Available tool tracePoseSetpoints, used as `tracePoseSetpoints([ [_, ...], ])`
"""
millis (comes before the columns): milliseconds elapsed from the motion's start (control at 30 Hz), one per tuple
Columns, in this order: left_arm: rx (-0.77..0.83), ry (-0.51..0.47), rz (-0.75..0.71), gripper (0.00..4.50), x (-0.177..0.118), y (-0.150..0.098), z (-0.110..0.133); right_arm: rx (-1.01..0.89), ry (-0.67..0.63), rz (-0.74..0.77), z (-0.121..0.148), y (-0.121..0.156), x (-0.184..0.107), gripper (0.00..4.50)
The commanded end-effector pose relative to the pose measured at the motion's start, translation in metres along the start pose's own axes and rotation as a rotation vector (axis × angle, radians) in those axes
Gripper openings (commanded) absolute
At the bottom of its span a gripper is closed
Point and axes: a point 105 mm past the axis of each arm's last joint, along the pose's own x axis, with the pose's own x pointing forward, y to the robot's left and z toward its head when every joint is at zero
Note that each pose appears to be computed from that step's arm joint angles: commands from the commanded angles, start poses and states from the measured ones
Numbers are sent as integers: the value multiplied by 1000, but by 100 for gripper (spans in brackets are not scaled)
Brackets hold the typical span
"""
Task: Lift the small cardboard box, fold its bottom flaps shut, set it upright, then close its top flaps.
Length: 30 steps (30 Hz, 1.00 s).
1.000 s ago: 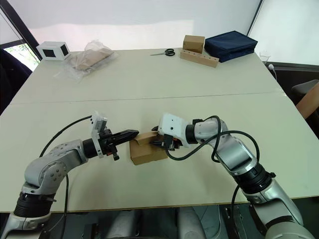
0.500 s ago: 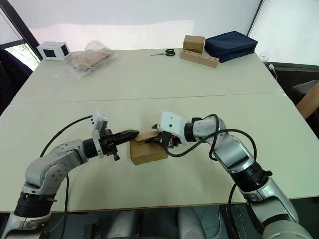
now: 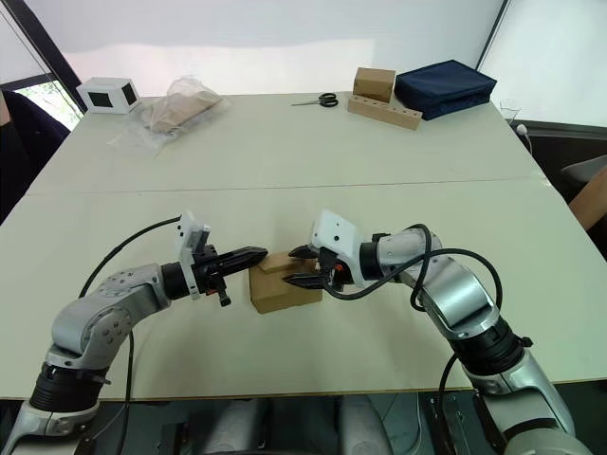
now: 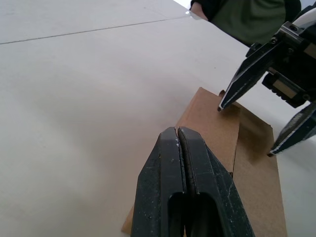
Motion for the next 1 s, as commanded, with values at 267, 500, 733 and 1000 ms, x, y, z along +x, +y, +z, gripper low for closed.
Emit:
tracePoseSetpoints([
  [267,49,41,-54,0,-4,-10,9,46,-36,-13,2,2,2,220],
  [500,63,54,-61,0,-4,-12,9,69,-3,-4,-9,6,4,220],
  [733,82,46,-42,0,-4,-9,11,71,-31,-48,-6,-1,4,220],
  [1000,119,35,-77,0,-9,-24,22,116,-169,-55,16,-3,-10,220],
])
